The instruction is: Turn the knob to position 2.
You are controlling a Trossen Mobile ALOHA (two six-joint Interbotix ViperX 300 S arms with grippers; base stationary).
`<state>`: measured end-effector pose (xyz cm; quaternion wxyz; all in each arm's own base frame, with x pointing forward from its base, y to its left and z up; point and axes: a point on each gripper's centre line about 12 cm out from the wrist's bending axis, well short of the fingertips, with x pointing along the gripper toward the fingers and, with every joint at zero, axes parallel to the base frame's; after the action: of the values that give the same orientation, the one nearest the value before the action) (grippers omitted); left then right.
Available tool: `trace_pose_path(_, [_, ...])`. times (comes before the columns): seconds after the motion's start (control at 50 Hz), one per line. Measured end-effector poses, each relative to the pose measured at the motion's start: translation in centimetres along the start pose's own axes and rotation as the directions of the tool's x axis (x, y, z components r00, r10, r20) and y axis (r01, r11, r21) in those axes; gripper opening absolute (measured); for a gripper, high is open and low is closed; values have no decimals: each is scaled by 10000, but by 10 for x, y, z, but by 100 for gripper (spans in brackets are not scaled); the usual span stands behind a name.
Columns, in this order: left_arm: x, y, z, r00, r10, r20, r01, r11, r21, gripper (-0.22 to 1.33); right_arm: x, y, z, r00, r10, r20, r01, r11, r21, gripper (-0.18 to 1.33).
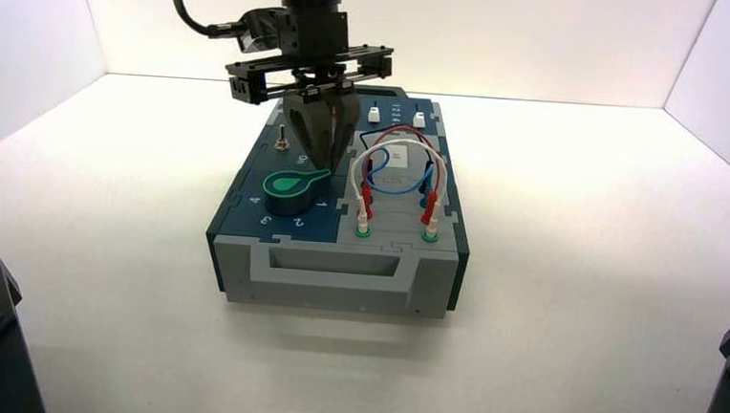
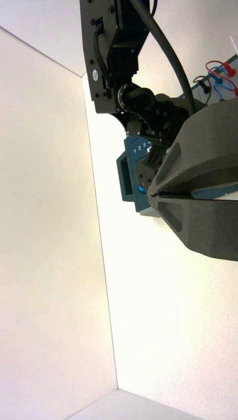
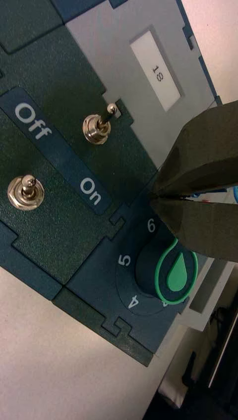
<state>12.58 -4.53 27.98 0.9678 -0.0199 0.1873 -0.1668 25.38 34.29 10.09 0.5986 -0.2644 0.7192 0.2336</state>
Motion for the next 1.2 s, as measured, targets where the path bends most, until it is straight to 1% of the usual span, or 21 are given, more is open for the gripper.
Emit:
trace_pose_path(0.36, [0,0,0,10000,-9,16,9,10000,-12,-16,0,4,-5,9998,-24,-188,23,10000,-93,-14])
trace_pose_path(0.64, [0,0,0,10000,-1,15,1,10000,1,-16,-9,7,-11,9999,41,-96,-43,9999,-157,-14])
trace_pose_path(1.0, [-1,0,0,10000,-2,30,2,10000,3,-16,-7,14,-15,9998,-1,-222,-5,9995,-300,-14])
trace_pose_path(1.2, [-1,0,0,10000,-2,30,2,10000,-13,-16,-7,16,-16,9995,2,-304,-11,9995,-305,-14])
